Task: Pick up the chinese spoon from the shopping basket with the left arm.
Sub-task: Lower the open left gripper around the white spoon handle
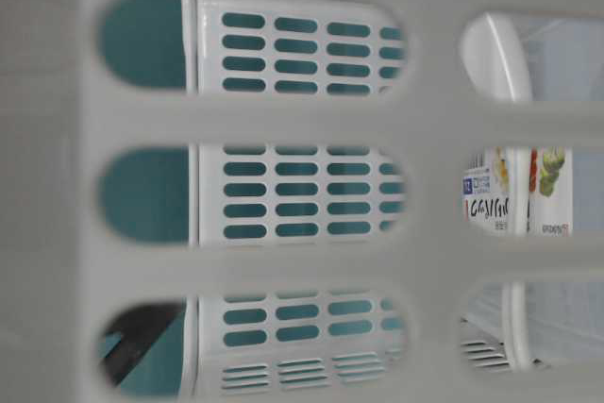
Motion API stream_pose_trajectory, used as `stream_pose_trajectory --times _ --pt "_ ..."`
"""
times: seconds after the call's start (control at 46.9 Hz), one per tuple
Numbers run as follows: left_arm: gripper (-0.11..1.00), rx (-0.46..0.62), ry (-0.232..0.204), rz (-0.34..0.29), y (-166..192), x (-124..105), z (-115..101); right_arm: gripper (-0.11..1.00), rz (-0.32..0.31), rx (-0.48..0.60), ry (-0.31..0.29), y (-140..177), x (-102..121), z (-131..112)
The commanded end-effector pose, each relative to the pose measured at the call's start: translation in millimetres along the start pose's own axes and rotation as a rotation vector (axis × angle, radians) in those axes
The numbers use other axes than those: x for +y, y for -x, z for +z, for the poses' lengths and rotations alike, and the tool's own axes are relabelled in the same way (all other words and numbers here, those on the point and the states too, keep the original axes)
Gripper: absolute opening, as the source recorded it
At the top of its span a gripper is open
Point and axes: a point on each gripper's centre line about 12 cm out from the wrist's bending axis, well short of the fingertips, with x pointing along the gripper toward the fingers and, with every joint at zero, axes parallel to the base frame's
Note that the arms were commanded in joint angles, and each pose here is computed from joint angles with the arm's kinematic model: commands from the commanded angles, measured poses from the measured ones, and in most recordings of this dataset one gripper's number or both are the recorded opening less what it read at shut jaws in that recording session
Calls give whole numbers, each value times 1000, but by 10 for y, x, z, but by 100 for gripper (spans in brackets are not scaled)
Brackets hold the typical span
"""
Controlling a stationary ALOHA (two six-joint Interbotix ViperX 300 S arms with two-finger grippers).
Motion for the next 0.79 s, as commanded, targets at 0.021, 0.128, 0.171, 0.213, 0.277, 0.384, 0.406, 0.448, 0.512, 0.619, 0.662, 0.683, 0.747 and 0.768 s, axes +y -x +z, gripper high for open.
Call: stream_pose_trajectory --times 0.021,0.128,0.171,0.213,0.277,0.384,0.406,0.448,0.512,0.619,0.662,0.683,0.747,0.768 --pt "11 17 -3 -2 -126 -32 153 64 4 -26 0 -13 15 97" --pt "42 69 10 -3 -314 -51 186 63 4 -23 0 -16 14 93" --pt "55 95 7 -3 -393 -71 190 63 4 -24 -2 -13 14 96" --pt "67 121 6 -4 -468 -86 188 63 4 -21 0 -15 13 86" --pt "82 167 2 -3 -598 -102 165 63 4 -23 -2 -12 13 85" --pt "90 220 -1 -3 -823 -129 116 63 4 -20 0 -14 13 80" --pt "89 229 -2 -3 -868 -131 103 63 4 -21 0 -12 13 83" --pt "88 248 -3 -4 -955 -147 73 63 3 -18 0 -14 12 78" --pt "87 275 0 -3 -1086 -159 26 63 3 -14 0 -14 12 73" --pt "87 311 8 0 -1222 -162 -55 63 1 -9 0 -13 8 63" --pt "87 327 10 2 -1279 -163 -99 63 3 -9 0 -11 11 64" --pt "87 332 11 3 -1295 -156 -115 63 3 -9 0 -11 11 64" --pt "87 338 11 1 -1353 -167 -145 63 2 -7 0 -13 11 61" --pt "87 340 9 2 -1368 -166 -154 63 2 -6 -2 -13 9 55"
